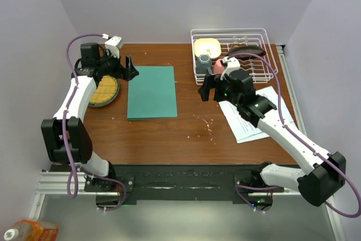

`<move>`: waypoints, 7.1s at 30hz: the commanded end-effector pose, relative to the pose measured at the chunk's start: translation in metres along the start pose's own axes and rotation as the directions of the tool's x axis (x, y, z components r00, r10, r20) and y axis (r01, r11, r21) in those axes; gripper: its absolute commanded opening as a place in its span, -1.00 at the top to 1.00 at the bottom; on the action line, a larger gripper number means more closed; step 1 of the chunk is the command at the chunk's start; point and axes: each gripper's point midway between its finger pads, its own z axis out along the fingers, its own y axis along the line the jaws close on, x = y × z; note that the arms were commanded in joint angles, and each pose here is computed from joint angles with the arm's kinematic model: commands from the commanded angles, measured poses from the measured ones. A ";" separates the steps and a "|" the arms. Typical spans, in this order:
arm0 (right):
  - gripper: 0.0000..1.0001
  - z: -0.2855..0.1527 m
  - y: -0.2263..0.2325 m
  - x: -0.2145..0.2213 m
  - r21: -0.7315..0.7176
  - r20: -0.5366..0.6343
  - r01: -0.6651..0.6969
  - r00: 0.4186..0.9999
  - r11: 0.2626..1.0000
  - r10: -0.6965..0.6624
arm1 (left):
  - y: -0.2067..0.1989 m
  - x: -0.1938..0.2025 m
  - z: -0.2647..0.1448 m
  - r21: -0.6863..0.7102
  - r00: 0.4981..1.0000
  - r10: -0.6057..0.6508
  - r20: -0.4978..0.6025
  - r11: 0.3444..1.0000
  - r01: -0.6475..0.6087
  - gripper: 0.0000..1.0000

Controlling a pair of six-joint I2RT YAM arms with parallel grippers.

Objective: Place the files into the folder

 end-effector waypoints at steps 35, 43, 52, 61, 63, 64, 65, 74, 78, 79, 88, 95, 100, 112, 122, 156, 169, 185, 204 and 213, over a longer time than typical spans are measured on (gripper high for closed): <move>-0.97 0.019 0.080 0.144 -0.112 -0.154 0.016 0.988 0.994 -0.033 | 0.135 0.042 0.158 -0.189 0.975 -0.224 -0.008 0.957 0.219 -1.00; -0.97 0.018 0.098 0.168 -0.162 -0.190 -0.067 0.981 0.985 0.036 | 0.136 0.070 0.164 -0.227 0.974 -0.223 -0.044 0.952 0.207 -1.00; -0.97 0.020 0.110 0.185 -0.158 -0.222 -0.095 0.973 0.983 0.059 | 0.105 0.091 0.153 -0.200 0.978 -0.197 -0.069 0.963 0.180 -1.00; -0.93 0.024 0.098 0.205 -0.088 -0.246 -0.189 0.956 0.978 0.162 | 0.056 0.118 0.110 -0.143 0.967 -0.223 -0.120 0.968 0.206 -0.97; -0.93 0.025 0.098 0.209 -0.078 -0.259 -0.204 0.949 0.976 0.178 | 0.046 0.123 0.097 -0.137 0.964 -0.236 -0.123 0.966 0.219 -0.97; -0.92 0.026 0.097 0.212 -0.066 -0.269 -0.218 0.944 0.974 0.193 | 0.040 0.125 0.094 -0.121 0.963 -0.238 -0.127 0.967 0.224 -0.97; -0.92 0.026 0.097 0.215 -0.061 -0.277 -0.225 0.940 0.973 0.200 | 0.034 0.137 0.087 -0.119 0.950 -0.266 -0.167 0.961 0.248 -0.96; -0.91 0.028 0.104 0.228 -0.066 -0.313 -0.309 0.909 0.949 0.274 | -0.026 0.126 0.056 0.062 0.945 -0.241 -0.222 0.963 0.261 -1.00; -0.90 0.035 0.114 0.227 -0.077 -0.327 -0.312 0.905 0.947 0.272 | 0.003 0.054 0.074 0.027 0.977 -0.182 -0.107 0.982 0.186 -1.00; -0.90 0.037 0.115 0.227 -0.076 -0.329 -0.316 0.903 0.946 0.276 | 0.010 0.042 0.080 0.012 0.980 -0.175 -0.092 0.984 0.177 -1.00; -0.90 0.051 0.140 0.223 -0.118 -0.350 -0.365 0.885 0.923 0.305 | 0.102 0.001 0.157 -0.199 0.989 -0.139 -0.044 0.972 0.127 -1.00; -0.90 0.057 0.148 0.224 -0.133 -0.354 -0.401 0.873 0.906 0.334 | 0.099 0.046 0.162 -0.210 0.982 -0.148 -0.117 0.970 0.122 -1.00; -0.89 0.058 0.143 0.226 -0.122 -0.331 -0.430 0.867 0.894 0.372 | 0.091 0.062 0.154 -0.202 0.978 -0.147 -0.150 0.973 0.115 -1.00; -0.88 0.039 0.106 0.221 -0.028 -0.253 -0.463 0.861 0.886 0.442 | 0.018 0.117 0.118 -0.073 0.943 -0.177 -0.280 0.984 0.163 -1.00; -0.86 0.026 0.075 0.237 0.045 -0.219 -0.540 0.816 0.841 0.535 | -0.028 0.121 0.073 0.015 0.936 -0.174 -0.306 0.982 0.187 -1.00; -0.58 0.037 0.089 0.232 -0.062 -0.191 -0.778 0.624 0.625 0.758 | 0.004 0.087 0.103 -0.040 0.969 -0.061 -0.241 0.998 0.053 -0.99; -0.46 0.042 0.098 0.210 -0.155 -0.156 -0.817 0.575 0.555 0.803 | -0.011 0.139 0.104 -0.024 0.939 -0.023 -0.344 1.000 0.016 -0.99; -0.19 0.047 0.105 0.177 -0.262 -0.051 -0.747 0.644 0.612 0.764 | -0.028 0.145 0.102 0.030 0.929 0.018 -0.369 1.000 -0.007 -0.99; 1.00 0.010 0.117 0.124 0.097 0.193 0.102 0.974 0.990 -0.119 | -0.006 -0.066 -0.034 0.051 0.997 -0.018 -0.082 0.998 0.023 -1.00; 1.00 -0.001 0.156 0.154 0.328 0.076 0.624 0.730 0.709 -0.679 | -0.012 -0.045 -0.062 0.047 0.994 -0.040 -0.106 0.998 0.045 -1.00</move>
